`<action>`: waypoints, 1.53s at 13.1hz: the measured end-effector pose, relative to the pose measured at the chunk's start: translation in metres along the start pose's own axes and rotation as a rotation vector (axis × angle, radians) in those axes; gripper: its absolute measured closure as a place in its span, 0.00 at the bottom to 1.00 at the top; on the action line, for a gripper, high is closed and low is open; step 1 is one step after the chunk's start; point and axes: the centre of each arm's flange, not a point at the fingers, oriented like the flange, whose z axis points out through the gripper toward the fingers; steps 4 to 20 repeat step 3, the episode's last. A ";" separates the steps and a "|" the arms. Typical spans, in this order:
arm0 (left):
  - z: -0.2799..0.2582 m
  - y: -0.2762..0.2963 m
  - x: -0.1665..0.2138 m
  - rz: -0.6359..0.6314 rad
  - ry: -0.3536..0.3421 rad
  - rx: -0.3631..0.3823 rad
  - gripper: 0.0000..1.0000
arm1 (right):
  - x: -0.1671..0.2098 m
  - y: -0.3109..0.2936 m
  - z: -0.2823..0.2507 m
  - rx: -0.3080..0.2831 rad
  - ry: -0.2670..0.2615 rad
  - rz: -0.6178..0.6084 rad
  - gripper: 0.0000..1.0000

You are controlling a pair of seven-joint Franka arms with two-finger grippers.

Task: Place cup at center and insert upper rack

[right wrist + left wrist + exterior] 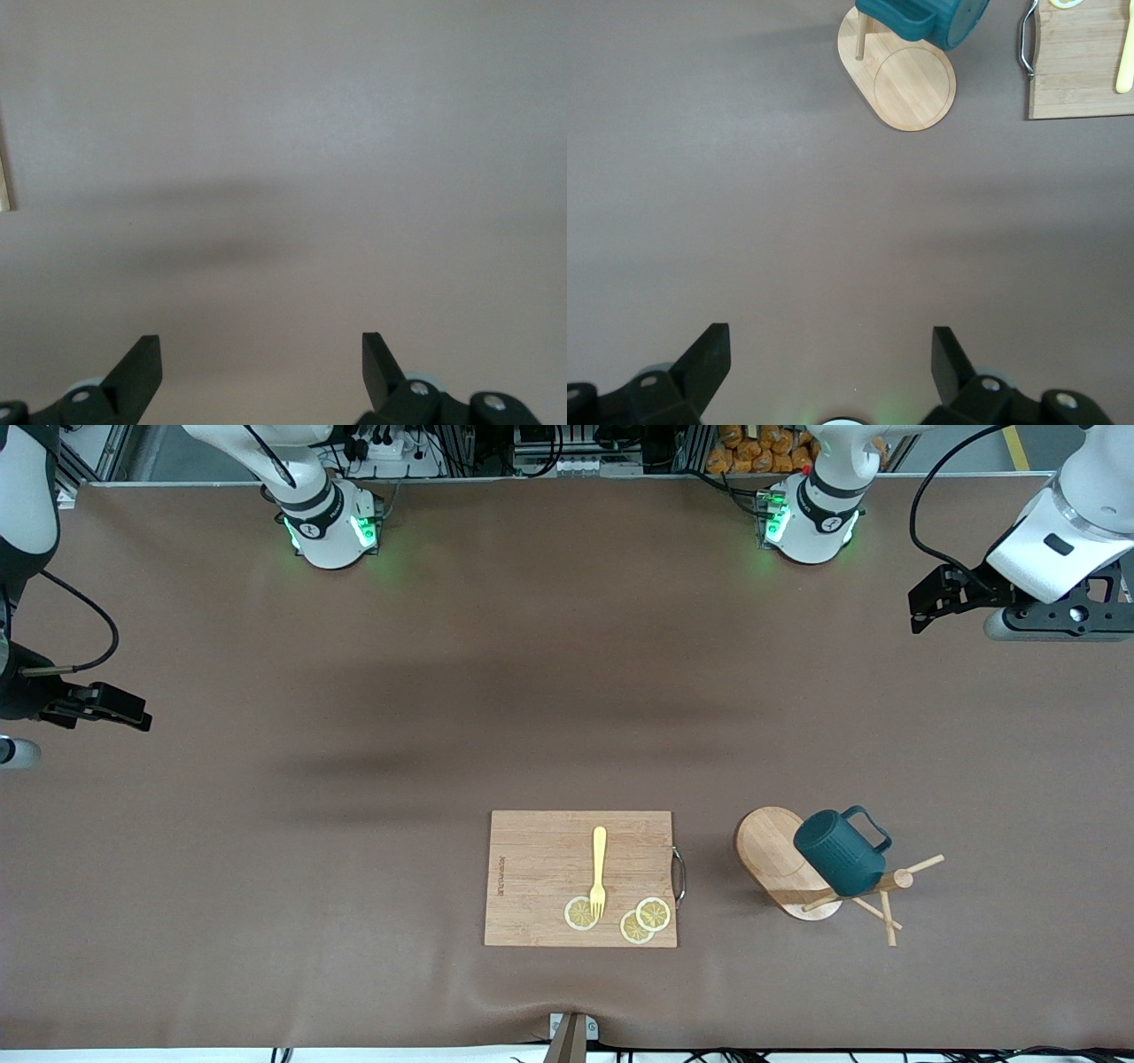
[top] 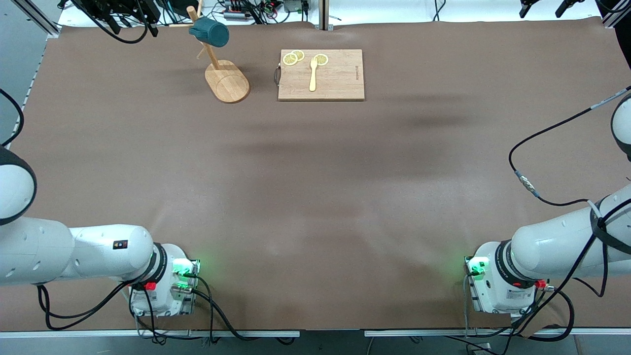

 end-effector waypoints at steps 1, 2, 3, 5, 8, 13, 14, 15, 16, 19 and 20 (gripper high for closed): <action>0.001 0.000 0.000 -0.003 -0.002 0.000 0.00 | 0.002 0.000 -0.003 -0.002 0.017 0.000 0.00; 0.002 0.000 0.000 -0.011 -0.005 -0.001 0.00 | 0.002 0.000 -0.005 -0.003 0.028 0.000 0.00; 0.004 0.000 0.000 -0.023 -0.008 -0.001 0.00 | 0.003 0.000 -0.007 -0.004 0.033 0.000 0.00; 0.004 0.000 0.000 -0.023 -0.008 -0.001 0.00 | 0.003 0.000 -0.007 -0.004 0.033 0.000 0.00; 0.004 0.000 0.000 -0.023 -0.008 -0.001 0.00 | 0.003 0.000 -0.007 -0.004 0.033 0.000 0.00; 0.004 0.000 0.000 -0.023 -0.008 -0.001 0.00 | 0.003 0.000 -0.007 -0.004 0.033 0.000 0.00; 0.004 0.000 0.000 -0.023 -0.008 -0.001 0.00 | 0.003 0.000 -0.007 -0.004 0.033 0.000 0.00; 0.004 0.000 0.000 -0.023 -0.008 -0.001 0.00 | 0.003 0.000 -0.007 -0.004 0.033 0.000 0.00; 0.004 0.000 0.000 -0.023 -0.008 -0.001 0.00 | 0.003 0.000 -0.007 -0.004 0.033 0.000 0.00; 0.004 0.000 0.000 -0.023 -0.008 -0.001 0.00 | 0.003 0.000 -0.007 -0.004 0.033 0.000 0.00; 0.004 0.000 0.000 -0.023 -0.008 -0.001 0.00 | 0.003 0.000 -0.007 -0.004 0.033 0.000 0.00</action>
